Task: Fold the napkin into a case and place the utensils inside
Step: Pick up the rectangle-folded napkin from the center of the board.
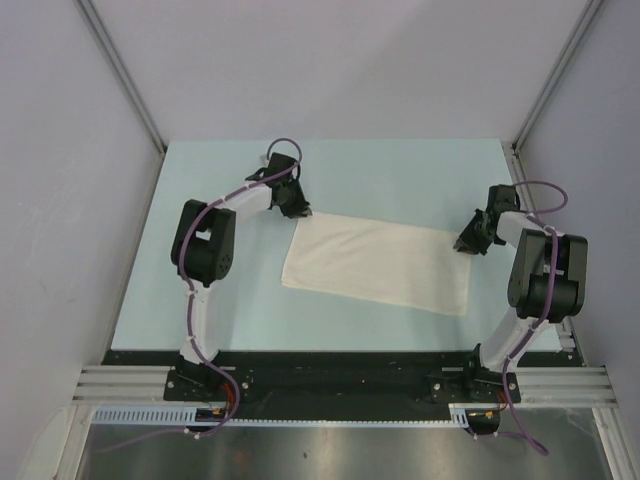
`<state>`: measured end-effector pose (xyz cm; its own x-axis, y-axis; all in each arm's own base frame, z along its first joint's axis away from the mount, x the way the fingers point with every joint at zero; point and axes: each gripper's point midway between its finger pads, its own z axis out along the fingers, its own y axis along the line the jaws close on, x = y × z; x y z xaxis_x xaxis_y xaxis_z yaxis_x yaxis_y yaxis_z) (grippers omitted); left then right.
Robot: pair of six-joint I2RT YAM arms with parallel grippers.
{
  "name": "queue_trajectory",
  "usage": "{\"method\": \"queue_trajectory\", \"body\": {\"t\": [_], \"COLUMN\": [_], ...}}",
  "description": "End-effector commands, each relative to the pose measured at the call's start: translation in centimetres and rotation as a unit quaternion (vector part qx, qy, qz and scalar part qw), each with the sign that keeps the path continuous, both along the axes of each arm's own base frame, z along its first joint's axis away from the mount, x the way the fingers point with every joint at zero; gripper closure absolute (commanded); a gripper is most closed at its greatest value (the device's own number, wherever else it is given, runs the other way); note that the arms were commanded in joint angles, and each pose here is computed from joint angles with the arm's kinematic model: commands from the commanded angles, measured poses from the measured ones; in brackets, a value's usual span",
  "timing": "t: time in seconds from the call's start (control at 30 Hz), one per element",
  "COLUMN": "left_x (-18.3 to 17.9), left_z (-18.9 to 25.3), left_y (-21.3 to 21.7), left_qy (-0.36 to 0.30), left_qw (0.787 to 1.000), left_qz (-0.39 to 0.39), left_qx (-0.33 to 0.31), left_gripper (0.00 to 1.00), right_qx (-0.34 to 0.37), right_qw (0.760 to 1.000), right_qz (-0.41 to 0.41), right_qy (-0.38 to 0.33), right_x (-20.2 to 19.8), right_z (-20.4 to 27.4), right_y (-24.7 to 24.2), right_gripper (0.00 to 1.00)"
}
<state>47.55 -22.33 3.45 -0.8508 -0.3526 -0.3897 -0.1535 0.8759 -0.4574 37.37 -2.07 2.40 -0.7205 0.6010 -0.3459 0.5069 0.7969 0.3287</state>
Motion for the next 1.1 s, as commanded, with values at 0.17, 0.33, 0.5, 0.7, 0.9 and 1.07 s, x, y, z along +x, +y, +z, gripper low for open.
{"method": "queue_trajectory", "body": {"t": [0.17, 0.33, 0.5, 0.7, 0.9, 1.07], "left_x": [2.6, 3.1, 4.3, 1.6, -6.5, -12.9], "left_z": [-2.2, -2.2, 1.7, 9.8, 16.8, 18.0], "left_y": [2.5, 3.3, 3.0, 0.1, -5.1, -7.5], "left_qy": [0.016, 0.01, -0.034, -0.094, -0.14, -0.154], "left_qw": [0.999, 0.998, 0.998, 0.995, 0.984, 0.971], "left_qz": [0.043, 0.044, 0.02, -0.009, -0.082, -0.147], "left_qx": [0.026, 0.048, 0.058, 0.022, -0.071, -0.105], "left_gripper": [0.78, 0.78, 0.77, 0.63, 0.59, 0.59], "right_qx": [-0.01, -0.006, -0.038, -0.139, -0.114, -0.119], "right_qw": [0.999, 0.999, 0.999, 0.988, 0.99, 0.989], "right_qz": [-0.025, -0.033, -0.035, -0.06, -0.038, -0.02], "right_qy": [-0.025, -0.019, -0.011, 0.038, 0.074, 0.082], "right_x": [4.0, 4.5, 5.3, 1.6, -5.1, -7.6], "right_z": [-1.1, -1.9, 0.3, 5.3, 2.7, 0.4], "right_y": [-3.8, -5.0, -6.6, -7.6, -4.9, -3.7], "right_gripper": [0.78, 0.77, 0.63, 0.31, 0.27, 0.28]}}
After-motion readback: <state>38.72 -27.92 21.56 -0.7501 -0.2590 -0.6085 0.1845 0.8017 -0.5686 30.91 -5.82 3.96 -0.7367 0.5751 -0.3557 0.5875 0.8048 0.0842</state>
